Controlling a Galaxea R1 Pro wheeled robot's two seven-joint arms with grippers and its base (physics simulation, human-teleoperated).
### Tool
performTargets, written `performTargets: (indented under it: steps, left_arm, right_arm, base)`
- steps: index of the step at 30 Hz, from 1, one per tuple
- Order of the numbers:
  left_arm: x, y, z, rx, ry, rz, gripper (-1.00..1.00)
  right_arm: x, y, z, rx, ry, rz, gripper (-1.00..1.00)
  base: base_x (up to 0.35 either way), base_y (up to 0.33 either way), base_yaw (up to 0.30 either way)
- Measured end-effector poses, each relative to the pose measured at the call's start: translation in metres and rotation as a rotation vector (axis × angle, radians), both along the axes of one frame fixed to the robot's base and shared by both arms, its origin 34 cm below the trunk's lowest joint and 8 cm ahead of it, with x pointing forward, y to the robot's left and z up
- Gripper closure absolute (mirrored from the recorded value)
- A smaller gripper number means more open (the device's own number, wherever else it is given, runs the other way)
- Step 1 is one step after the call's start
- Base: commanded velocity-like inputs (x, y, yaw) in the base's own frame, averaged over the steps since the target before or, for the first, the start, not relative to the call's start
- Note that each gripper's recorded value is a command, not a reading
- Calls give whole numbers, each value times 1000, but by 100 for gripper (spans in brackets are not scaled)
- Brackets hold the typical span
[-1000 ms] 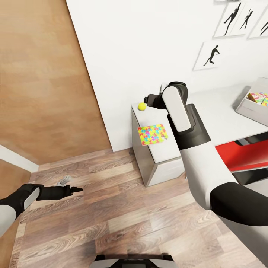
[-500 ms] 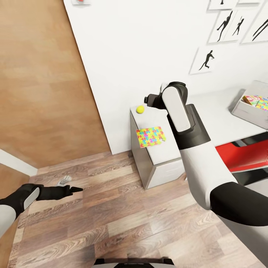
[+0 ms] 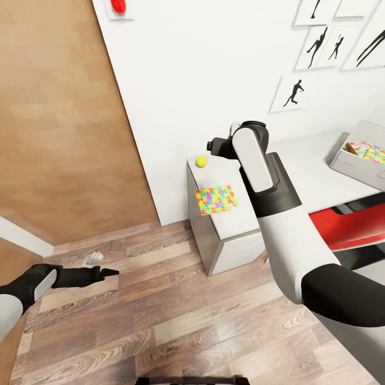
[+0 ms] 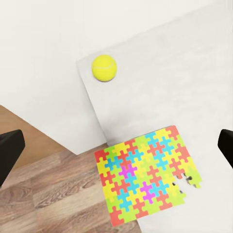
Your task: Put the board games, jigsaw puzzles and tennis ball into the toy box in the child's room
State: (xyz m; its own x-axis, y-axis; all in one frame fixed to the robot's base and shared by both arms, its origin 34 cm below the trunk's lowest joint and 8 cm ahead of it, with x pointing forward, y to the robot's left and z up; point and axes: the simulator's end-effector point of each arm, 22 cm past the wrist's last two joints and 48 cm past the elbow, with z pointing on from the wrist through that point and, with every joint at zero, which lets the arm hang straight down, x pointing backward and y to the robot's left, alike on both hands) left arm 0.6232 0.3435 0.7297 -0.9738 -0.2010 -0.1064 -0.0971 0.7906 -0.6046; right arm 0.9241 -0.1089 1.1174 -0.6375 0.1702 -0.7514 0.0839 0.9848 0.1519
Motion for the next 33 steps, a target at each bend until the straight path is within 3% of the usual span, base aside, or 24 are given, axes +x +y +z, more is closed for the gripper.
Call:
performTargets:
  steps: [33]
  left_arm:
    - [13,-1,28,2,-53,-2,-100]
  right_arm:
    - [-8,-1,42,-2,-51,-3,-100]
  base:
    - [0,0,0]
